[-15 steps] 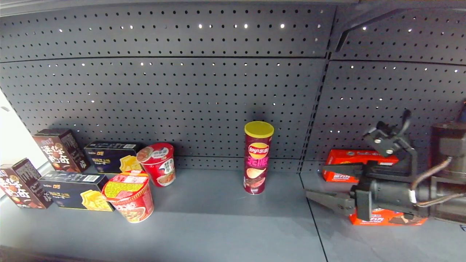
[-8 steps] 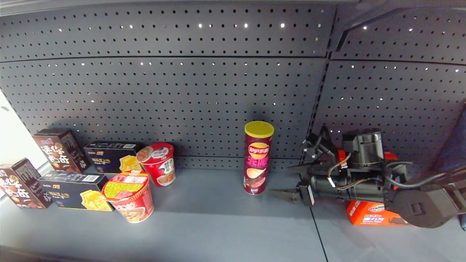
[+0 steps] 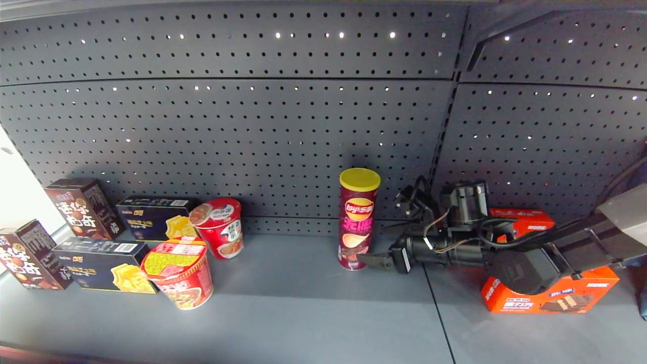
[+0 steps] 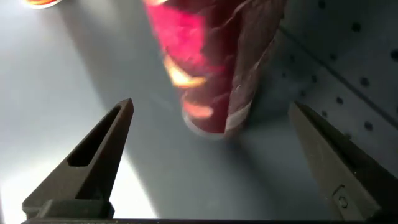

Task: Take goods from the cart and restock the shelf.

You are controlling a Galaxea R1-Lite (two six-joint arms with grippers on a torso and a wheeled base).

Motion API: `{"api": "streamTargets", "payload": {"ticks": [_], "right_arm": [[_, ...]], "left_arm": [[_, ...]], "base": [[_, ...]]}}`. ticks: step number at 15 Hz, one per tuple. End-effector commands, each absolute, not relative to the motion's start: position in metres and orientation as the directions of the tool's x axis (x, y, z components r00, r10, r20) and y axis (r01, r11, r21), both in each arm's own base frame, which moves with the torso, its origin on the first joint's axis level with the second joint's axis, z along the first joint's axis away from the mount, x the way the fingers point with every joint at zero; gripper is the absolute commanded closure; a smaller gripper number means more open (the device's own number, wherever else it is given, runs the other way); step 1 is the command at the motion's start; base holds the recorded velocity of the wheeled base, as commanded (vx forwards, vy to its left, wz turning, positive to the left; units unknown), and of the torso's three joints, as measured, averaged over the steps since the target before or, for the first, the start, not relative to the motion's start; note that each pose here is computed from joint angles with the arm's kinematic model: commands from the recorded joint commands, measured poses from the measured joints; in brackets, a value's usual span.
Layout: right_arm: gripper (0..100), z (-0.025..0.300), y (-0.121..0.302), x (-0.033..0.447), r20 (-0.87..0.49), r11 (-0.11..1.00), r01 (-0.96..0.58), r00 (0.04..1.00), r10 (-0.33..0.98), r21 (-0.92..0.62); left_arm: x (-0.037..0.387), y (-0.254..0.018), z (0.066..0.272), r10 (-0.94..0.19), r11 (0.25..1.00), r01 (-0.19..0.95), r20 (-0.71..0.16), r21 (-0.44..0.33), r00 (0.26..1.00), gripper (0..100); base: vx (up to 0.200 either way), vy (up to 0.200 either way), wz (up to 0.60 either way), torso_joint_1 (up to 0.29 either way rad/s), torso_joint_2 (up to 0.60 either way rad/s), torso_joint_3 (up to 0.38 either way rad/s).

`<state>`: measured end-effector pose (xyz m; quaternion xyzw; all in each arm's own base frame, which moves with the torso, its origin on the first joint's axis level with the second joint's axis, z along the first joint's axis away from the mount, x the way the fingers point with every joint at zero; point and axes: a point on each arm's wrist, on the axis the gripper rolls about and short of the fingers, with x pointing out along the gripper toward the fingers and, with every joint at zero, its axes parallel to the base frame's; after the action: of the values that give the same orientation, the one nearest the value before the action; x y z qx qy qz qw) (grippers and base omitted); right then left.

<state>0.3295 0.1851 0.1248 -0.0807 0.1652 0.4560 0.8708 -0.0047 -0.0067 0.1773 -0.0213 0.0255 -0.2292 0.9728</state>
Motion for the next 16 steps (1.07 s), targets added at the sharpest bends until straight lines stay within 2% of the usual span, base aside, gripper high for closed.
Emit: {"api": "streamTargets", "payload": {"ticks": [1, 10, 11, 16], "right_arm": [[0, 0.114, 0.196, 0.345, -0.361, 0.565, -0.825, 0.523, 0.772, 0.013], [0, 0.105, 0.209, 0.373, -0.334, 0.558, -0.83, 0.525, 0.783, 0.005], [100, 0.107, 0.212, 0.373, -0.321, 0.545, -0.838, 0.515, 0.794, 0.003], [100, 0.133, 0.209, 0.341, -0.307, 0.57, -0.822, 0.546, 0.779, -0.014]], "left_arm": [[-0.005, -0.007, 0.178, -0.447, 0.894, 0.445, -0.035, -0.052, 0.894, 100], [-0.02, -0.005, 0.165, -0.441, 0.897, 0.438, -0.051, -0.057, 0.896, 100], [-0.021, -0.005, 0.165, -0.441, 0.897, 0.438, -0.052, -0.058, 0.896, 100], [-0.02, -0.005, 0.157, -0.445, 0.895, 0.441, -0.072, -0.065, 0.893, 100]], "base": [[0.0, 0.0, 0.0, 0.0, 0.0, 0.0], [0.0, 0.0, 0.0, 0.0, 0.0, 0.0], [0.0, 0.0, 0.0, 0.0, 0.0, 0.0], [0.0, 0.0, 0.0, 0.0, 0.0, 0.0]]}}
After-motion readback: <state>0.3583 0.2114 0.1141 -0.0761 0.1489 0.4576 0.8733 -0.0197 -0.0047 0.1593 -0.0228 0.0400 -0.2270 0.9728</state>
